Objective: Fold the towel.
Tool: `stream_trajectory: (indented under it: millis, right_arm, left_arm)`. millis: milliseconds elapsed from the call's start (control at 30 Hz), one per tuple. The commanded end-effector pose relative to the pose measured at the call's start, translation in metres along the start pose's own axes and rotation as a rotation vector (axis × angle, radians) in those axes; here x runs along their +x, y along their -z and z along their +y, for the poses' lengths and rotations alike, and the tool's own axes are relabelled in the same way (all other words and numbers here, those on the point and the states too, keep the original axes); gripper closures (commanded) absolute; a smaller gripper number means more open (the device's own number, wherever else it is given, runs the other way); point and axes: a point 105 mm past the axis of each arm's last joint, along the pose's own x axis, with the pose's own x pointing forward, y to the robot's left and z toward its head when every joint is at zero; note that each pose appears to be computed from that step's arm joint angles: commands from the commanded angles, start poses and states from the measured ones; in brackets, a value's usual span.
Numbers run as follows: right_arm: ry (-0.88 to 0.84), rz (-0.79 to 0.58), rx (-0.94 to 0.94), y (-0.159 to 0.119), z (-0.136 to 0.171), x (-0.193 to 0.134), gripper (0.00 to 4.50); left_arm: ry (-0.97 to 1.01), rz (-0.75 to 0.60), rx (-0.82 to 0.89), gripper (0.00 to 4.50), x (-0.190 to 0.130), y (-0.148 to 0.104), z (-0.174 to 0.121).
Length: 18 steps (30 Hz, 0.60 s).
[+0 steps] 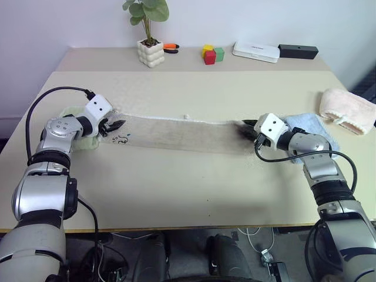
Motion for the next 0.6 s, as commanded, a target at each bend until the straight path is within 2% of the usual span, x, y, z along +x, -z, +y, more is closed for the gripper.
stream_trajectory:
  millis: [33,100,133,233,300,333,367,433,467,567,600]
  right_arm:
    - [0.063,-0.046,-0.023,-0.014,-0.014,-0.002,1.07]
    - [0.085,-0.04,-0.001,-0.014,-0.018,-0.002,0.04]
    - [0.093,-0.038,0.001,-0.014,-0.02,-0.002,0.04]
    - [0.148,-0.092,0.08,-0.026,-0.03,-0.001,0.04]
    - [0.201,-0.157,0.12,-0.04,-0.038,-0.002,0.0]
    - [0.224,-0.175,0.133,-0.044,-0.042,-0.002,0.6]
    - [0.259,-0.181,0.138,-0.047,-0.047,-0.003,0.91]
    - [0.396,-0.265,0.221,-0.068,-0.063,-0.002,1.94]
    - [0.436,-0.299,0.269,-0.077,-0.064,0.001,2.36]
    - [0.466,-0.334,0.386,-0.092,-0.045,0.023,4.0]
    - [0.472,-0.338,0.43,-0.096,-0.035,0.032,4.49]
  left_arm:
    - [-0.102,-0.043,0.081,0.05,-0.006,-0.017,0.021]
    - [-0.151,-0.068,0.039,0.0,-0.008,-0.023,0.031]
    - [-0.171,-0.08,0.019,0.0,-0.009,-0.025,0.034]
    - [-0.23,-0.236,-0.23,0.0,-0.012,-0.044,0.049]
    - [-0.218,-0.381,-0.424,0.49,-0.013,-0.059,0.055]
    - [-0.212,-0.426,-0.479,0.88,-0.014,-0.064,0.056]
    - [-0.212,-0.446,-0.503,1.34,-0.014,-0.066,0.057]
    - [-0.135,-0.507,-0.493,2.44,-0.004,-0.082,0.043]
    - [-0.099,-0.543,-0.519,2.83,0.0,-0.088,0.036]
    - [-0.07,-0.596,-0.584,4.47,0.011,-0.099,0.022]
    - [-0.07,-0.609,-0.62,4.5,0.016,-0.101,0.017]
